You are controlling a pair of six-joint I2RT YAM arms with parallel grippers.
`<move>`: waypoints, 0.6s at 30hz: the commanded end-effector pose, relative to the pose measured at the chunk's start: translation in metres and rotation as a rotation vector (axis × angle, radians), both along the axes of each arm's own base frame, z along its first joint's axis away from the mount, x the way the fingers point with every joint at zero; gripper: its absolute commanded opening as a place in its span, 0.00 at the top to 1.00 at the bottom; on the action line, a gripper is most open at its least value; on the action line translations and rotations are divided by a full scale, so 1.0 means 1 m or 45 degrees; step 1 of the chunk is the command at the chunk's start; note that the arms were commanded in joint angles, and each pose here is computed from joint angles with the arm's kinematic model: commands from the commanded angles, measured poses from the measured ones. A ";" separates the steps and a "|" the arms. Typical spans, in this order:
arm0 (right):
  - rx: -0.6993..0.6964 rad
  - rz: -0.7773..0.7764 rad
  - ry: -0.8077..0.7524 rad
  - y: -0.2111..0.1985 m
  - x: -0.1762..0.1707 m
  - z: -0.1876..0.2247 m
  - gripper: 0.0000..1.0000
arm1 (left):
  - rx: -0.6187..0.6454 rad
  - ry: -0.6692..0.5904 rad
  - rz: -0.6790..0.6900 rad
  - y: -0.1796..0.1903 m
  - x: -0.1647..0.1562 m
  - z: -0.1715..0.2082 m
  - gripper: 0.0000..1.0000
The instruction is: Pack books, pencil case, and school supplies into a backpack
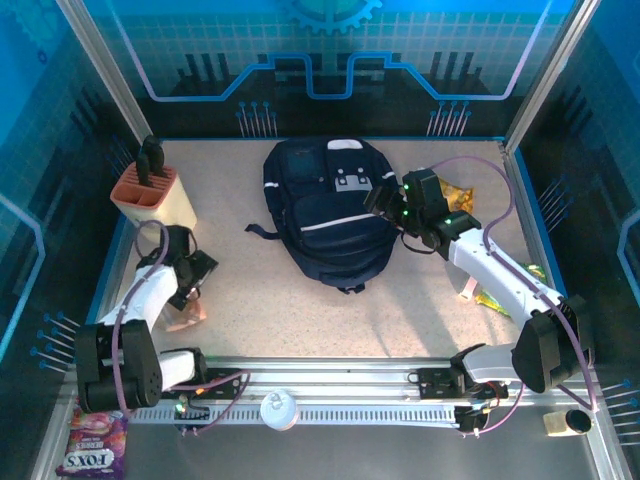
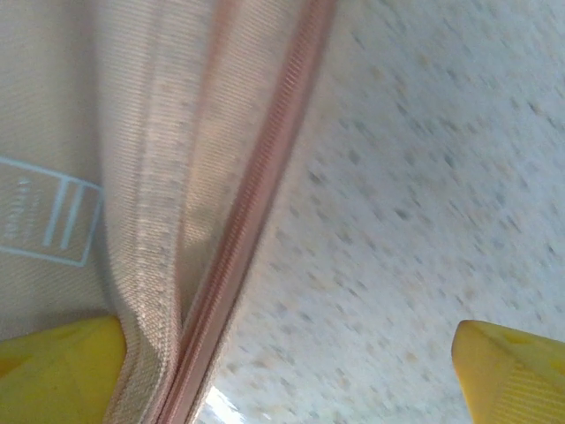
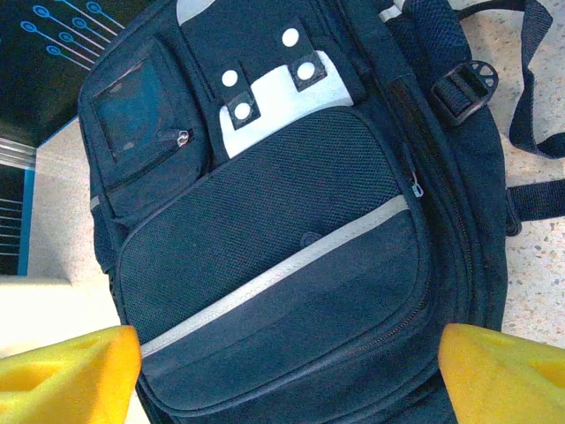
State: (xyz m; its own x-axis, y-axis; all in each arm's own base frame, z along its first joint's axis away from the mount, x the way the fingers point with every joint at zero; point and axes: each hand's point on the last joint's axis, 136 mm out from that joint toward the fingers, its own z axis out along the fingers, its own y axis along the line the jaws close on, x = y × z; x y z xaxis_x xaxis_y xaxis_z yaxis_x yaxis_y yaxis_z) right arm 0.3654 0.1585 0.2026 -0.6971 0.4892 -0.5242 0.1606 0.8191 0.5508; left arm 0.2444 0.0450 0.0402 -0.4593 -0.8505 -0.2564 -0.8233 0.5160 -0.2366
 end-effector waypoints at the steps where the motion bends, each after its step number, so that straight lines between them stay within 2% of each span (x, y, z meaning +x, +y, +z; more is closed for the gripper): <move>1: -0.001 -0.031 -0.002 -0.006 0.001 -0.003 0.12 | -0.116 -0.012 -0.032 -0.031 0.004 -0.002 0.06; 12: 0.009 -0.032 0.000 -0.007 -0.003 -0.005 0.13 | -0.099 0.000 -0.475 -0.124 0.053 0.009 0.11; 18: 0.010 -0.028 0.000 -0.007 -0.004 -0.006 0.13 | -0.075 0.001 -0.618 -0.142 0.062 0.025 0.15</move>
